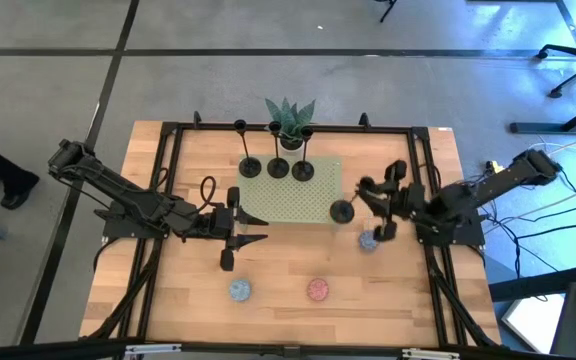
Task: Pick & Place candle stick holders
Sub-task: Put the black candle holder on the shelf
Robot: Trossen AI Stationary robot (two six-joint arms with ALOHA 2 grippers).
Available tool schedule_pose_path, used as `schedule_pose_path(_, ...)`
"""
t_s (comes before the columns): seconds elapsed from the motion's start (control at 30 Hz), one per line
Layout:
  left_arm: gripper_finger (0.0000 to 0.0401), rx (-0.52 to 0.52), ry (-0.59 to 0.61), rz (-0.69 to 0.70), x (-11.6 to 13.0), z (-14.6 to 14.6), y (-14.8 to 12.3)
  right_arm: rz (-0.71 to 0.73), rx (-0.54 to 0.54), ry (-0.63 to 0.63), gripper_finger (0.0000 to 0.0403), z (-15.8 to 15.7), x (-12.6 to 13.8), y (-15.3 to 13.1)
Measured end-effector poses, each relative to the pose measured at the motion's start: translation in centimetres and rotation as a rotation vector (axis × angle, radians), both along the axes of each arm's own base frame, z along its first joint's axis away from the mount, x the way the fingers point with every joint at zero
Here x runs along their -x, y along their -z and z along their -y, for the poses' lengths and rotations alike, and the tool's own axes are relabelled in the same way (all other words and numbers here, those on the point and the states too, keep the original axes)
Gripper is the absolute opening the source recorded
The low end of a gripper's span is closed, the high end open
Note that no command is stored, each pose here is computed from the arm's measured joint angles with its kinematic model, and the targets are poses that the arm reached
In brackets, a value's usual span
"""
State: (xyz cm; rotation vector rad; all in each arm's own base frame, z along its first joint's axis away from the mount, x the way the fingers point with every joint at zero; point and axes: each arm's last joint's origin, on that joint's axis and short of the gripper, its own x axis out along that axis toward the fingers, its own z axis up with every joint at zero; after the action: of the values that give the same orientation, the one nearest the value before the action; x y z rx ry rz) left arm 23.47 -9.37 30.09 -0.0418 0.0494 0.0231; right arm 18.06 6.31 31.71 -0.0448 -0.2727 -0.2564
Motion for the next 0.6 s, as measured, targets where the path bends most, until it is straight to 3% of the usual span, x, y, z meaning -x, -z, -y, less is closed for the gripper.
schedule_pose_path(0.17,0.013,0.0,0.0,0.0,0.0,0.0,0.0,0.011,-0.011,0.116,0.0064,3.0,-0.9,0.0)
schedule_pose_path(0.6,0.013,-0.004,-0.002,0.0,0.0,0.0,0.0,0.015,-0.056,0.14,0.0064,9.1,-2.5,0.9)
